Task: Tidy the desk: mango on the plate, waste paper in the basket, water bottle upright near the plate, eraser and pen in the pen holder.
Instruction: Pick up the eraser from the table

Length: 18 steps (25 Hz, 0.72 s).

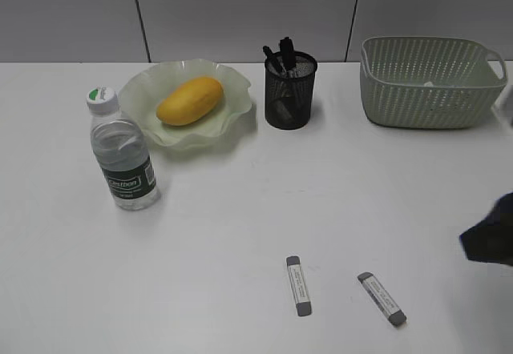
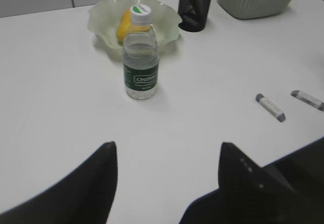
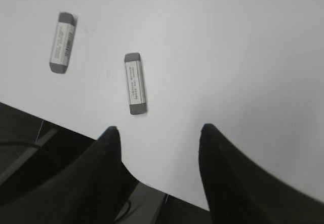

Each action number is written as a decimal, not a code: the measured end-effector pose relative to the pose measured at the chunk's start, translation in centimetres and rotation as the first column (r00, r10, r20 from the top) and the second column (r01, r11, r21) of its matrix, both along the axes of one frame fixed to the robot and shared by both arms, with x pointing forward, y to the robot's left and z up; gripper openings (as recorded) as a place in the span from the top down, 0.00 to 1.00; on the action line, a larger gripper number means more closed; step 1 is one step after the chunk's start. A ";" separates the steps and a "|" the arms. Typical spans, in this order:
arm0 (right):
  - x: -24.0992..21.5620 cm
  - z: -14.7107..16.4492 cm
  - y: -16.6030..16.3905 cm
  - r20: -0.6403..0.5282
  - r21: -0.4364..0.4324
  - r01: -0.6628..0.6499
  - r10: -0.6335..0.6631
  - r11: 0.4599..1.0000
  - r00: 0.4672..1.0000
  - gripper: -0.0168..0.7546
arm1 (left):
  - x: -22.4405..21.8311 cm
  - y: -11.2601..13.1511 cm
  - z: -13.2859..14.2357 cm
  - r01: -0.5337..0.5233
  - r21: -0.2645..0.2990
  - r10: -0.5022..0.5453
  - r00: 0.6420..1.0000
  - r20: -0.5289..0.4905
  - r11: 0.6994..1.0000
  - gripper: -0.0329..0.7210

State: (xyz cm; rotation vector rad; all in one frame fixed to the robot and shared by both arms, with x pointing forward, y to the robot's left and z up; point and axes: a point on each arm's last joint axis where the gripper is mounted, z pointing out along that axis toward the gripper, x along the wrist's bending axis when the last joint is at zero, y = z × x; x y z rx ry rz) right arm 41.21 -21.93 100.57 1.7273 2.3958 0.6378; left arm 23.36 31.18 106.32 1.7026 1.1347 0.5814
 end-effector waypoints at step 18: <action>7.6 -12.7 8.3 -0.332 -0.213 -0.174 0.096 0.962 0.938 0.53 | -0.4 -0.2 0.0 -0.326 0.000 0.326 0.945 0.000 0.945 0.48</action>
